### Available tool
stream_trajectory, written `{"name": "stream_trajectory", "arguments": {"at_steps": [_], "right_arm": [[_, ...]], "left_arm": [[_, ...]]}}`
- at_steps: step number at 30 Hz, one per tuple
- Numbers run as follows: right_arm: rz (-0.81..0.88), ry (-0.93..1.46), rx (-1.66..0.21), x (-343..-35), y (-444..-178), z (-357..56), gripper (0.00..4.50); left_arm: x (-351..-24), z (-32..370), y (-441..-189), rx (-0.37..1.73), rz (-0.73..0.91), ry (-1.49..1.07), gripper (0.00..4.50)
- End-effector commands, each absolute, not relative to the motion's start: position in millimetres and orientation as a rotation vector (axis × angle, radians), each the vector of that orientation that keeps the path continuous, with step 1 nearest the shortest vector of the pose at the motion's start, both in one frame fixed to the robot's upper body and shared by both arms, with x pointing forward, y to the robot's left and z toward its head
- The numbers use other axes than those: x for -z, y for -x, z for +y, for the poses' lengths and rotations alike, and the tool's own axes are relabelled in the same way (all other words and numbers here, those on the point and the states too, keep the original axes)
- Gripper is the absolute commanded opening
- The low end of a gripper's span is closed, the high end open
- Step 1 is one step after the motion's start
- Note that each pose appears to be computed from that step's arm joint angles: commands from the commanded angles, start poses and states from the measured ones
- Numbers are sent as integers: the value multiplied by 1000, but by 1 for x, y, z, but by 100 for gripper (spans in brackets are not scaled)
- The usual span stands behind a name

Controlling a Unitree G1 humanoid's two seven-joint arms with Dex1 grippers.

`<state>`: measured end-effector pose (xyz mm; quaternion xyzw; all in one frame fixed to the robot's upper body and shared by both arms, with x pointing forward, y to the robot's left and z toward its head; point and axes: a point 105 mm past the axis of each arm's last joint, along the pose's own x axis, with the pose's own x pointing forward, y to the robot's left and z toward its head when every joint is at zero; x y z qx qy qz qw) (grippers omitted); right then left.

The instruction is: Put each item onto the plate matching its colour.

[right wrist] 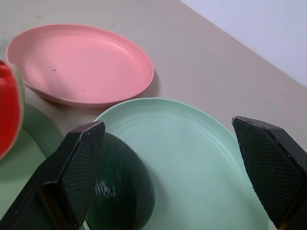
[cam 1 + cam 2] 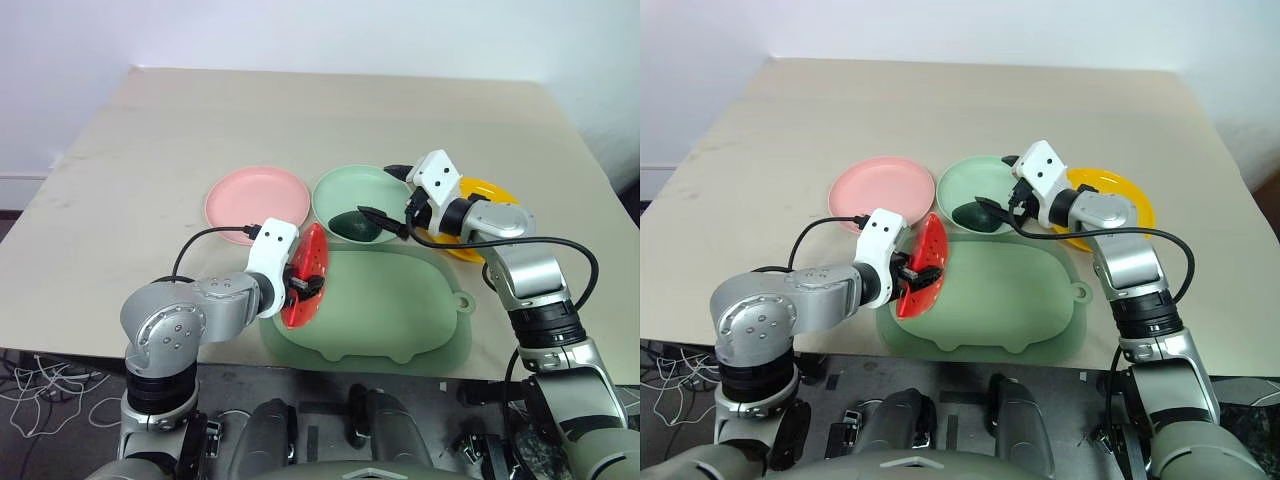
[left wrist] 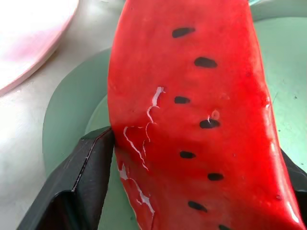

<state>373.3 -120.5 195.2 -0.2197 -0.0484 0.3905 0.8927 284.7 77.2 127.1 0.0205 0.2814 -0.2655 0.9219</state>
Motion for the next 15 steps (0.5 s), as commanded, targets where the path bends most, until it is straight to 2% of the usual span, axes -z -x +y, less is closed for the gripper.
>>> {"name": "stream_trajectory", "arguments": {"at_steps": [1,4,7,12,15], "right_arm": [[-194,453,-784,-220,-369,-125,450],[-203,445,-783,-224,-366,-126,450],[-210,436,-787,-226,-364,-124,450],[-210,419,-792,-225,-361,-119,450],[-208,420,-795,-223,-359,-117,450]], "left_arm": [[-156,73,-294,556,454,10,340],[-191,71,-311,530,325,86,340],[-211,89,-344,337,282,66,340],[-196,132,-389,17,358,107,340],[-189,141,-409,-36,378,171,340]]}}
